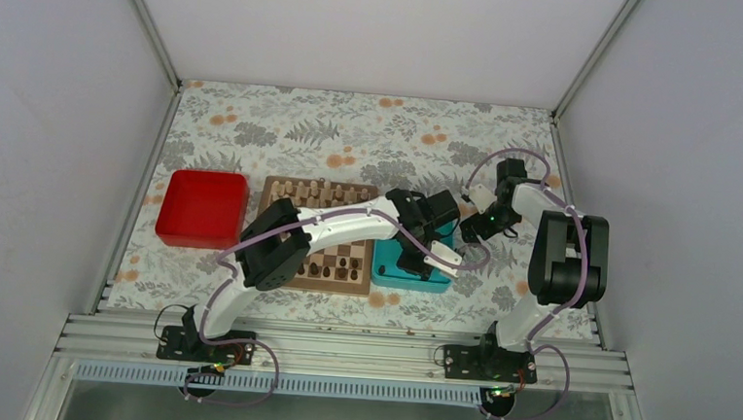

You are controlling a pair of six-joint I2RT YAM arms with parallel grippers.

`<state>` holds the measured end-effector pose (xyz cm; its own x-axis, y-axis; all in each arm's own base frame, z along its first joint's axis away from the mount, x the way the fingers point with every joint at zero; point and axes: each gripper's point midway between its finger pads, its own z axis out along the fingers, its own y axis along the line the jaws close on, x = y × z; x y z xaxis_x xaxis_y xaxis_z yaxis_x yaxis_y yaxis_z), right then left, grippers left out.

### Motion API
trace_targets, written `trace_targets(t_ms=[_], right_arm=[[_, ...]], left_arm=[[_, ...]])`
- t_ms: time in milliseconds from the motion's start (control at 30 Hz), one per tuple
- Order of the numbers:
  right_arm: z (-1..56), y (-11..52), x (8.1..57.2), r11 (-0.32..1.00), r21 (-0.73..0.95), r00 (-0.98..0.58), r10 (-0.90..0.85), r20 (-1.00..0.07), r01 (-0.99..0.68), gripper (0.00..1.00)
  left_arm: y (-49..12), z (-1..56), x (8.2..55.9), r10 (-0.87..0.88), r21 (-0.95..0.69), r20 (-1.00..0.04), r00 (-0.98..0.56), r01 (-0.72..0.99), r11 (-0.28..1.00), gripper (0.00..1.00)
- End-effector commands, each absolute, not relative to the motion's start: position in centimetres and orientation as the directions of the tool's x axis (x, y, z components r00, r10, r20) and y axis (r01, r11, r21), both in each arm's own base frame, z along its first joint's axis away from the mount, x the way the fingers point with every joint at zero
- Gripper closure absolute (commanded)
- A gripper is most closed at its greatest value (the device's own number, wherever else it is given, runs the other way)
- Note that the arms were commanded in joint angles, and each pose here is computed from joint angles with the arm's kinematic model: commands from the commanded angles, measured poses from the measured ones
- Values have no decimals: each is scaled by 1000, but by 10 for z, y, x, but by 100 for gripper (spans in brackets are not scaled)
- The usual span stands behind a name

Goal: Set up the chess pieces on the board
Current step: Pick up the chess piece from the storage box.

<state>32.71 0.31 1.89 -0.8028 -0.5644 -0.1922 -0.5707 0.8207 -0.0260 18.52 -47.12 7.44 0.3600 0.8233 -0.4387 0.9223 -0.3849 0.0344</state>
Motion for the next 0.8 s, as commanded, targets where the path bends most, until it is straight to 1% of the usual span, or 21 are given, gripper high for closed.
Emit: trace_targets(t_ms=[0, 267, 567, 700, 767], right_arm=[[15, 3, 324, 820, -8, -803, -563, -195, -573, 0], [15, 3, 324, 820, -8, -804, -563, -193, -572, 0], [16, 3, 325, 821, -10, -803, -562, -198, -571, 0], [16, 3, 324, 820, -9, -803, -562, -199, -572, 0], [16, 4, 324, 819, -10, -802, -563, -199, -573, 0]], left_arm=[[-476, 69, 184, 812, 43, -438, 384, 912, -408, 72], [-475, 55, 181, 823, 38, -405, 399, 906, -420, 72], [-475, 48, 179, 827, 31, -391, 405, 903, -428, 72], [-477, 50, 178, 823, 35, -399, 404, 904, -426, 73], [-478, 52, 179, 822, 39, -402, 402, 905, -424, 75]])
